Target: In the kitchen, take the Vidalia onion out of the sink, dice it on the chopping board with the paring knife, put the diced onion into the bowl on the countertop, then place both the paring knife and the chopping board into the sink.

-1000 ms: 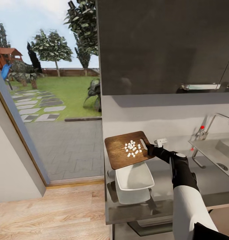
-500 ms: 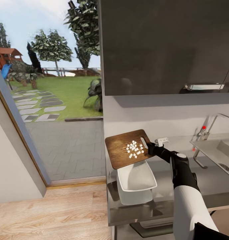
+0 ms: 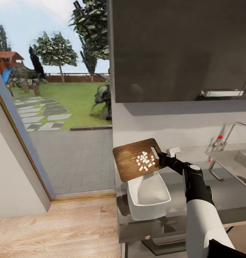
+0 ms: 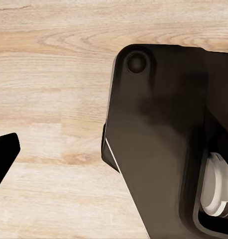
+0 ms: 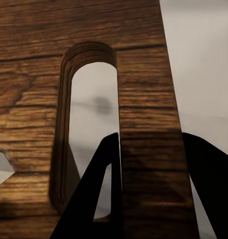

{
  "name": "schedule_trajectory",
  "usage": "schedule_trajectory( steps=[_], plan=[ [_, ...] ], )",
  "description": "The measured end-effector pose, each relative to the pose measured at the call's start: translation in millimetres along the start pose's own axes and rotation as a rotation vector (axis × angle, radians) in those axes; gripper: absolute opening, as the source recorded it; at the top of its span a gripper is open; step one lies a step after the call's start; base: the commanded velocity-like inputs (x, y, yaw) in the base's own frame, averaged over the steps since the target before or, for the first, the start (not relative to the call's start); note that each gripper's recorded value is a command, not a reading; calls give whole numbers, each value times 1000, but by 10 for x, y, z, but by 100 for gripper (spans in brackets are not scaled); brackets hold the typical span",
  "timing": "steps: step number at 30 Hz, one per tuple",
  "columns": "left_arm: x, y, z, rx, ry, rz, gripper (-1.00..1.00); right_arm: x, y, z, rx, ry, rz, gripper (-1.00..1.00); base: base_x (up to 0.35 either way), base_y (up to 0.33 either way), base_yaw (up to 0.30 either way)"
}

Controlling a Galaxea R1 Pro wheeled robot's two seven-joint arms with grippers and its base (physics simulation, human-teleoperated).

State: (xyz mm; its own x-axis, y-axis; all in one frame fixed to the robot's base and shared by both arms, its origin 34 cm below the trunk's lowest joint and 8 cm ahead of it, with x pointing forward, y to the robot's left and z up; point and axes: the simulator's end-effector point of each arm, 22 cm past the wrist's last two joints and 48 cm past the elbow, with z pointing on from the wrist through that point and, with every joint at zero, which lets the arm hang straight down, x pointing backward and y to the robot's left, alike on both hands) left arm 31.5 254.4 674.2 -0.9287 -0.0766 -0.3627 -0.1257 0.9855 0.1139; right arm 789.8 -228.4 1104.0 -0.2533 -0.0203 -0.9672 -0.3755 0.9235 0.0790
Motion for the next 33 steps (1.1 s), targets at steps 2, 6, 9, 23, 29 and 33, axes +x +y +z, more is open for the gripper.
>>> schedule_trajectory(
  steps=[2, 6, 9, 23, 29, 33],
  plan=[
    [0, 0, 0, 0, 0, 0, 100, -5, -1, 0, 0, -2, -2, -100, 0, 11, 0],
    [0, 0, 0, 0, 0, 0, 100, -15, -3, -1, 1, -7, -7, -100, -7, 3, 0],
    [-1, 0, 1, 0, 0, 0, 100, -18, -6, 2, 2, -9, -10, -100, -113, 1, 0],
    [0, 0, 0, 0, 0, 0, 100, -28, -3, -3, 1, -13, -12, -100, -121, 5, 0],
    [1, 0, 0, 0, 0, 0, 100, -27, 5, 1, 0, -13, -12, -100, 139, 18, 0],
    [0, 0, 0, 0, 0, 0, 100, -28, 6, 2, 0, -13, -12, -100, 25, -1, 0]
  ],
)
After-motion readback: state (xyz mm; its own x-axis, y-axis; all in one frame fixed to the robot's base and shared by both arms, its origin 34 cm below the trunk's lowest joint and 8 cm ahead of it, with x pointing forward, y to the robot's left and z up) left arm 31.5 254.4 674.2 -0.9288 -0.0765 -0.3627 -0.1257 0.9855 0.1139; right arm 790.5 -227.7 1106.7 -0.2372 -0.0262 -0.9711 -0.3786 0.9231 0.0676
